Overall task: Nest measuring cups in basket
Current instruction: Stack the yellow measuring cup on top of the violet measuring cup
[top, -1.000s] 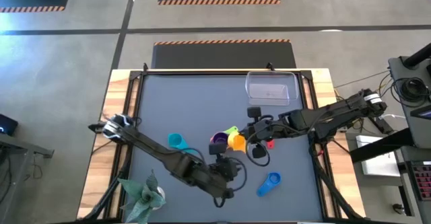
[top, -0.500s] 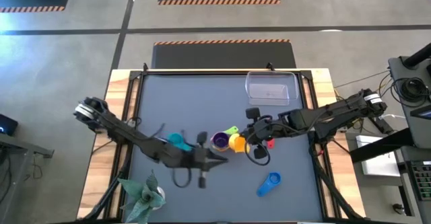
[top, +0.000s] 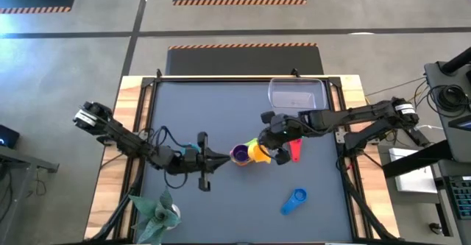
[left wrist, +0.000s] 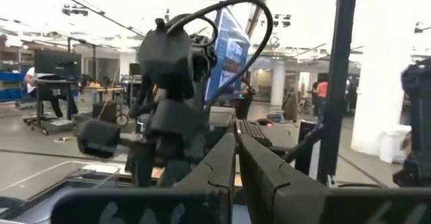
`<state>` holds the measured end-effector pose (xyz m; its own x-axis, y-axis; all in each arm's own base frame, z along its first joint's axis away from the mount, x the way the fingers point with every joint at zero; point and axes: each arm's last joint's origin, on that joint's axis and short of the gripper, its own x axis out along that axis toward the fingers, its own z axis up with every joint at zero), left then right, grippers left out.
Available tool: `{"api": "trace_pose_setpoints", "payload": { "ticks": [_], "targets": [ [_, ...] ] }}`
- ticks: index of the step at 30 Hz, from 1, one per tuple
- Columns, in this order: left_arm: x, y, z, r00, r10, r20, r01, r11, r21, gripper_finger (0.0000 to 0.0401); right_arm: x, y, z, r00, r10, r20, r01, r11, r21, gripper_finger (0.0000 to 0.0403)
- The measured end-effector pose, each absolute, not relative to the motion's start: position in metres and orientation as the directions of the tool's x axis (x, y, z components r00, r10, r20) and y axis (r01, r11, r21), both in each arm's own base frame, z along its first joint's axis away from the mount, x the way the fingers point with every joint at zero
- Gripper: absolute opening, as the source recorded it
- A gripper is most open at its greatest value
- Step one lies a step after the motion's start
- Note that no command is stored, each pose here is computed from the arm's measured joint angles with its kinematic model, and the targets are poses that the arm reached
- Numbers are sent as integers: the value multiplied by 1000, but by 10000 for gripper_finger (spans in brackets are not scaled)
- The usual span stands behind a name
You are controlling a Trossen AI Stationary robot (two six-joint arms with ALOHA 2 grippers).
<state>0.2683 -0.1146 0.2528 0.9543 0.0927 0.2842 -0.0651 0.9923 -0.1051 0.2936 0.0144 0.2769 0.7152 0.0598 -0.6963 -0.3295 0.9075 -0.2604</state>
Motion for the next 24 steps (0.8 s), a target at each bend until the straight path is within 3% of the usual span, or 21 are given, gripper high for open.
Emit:
{"api": "trace_pose_setpoints", "payload": {
  "ticks": [15,24],
  "targets": [
    [278,-120,261,969,79,233,-65,996,-65,3,377,3,254,474,64,-878,-450,875,-180,8],
    [278,-119,261,969,79,232,-65,996,-65,3,396,-10,244,455,72,-887,-446,881,-157,8]
  ]
}}
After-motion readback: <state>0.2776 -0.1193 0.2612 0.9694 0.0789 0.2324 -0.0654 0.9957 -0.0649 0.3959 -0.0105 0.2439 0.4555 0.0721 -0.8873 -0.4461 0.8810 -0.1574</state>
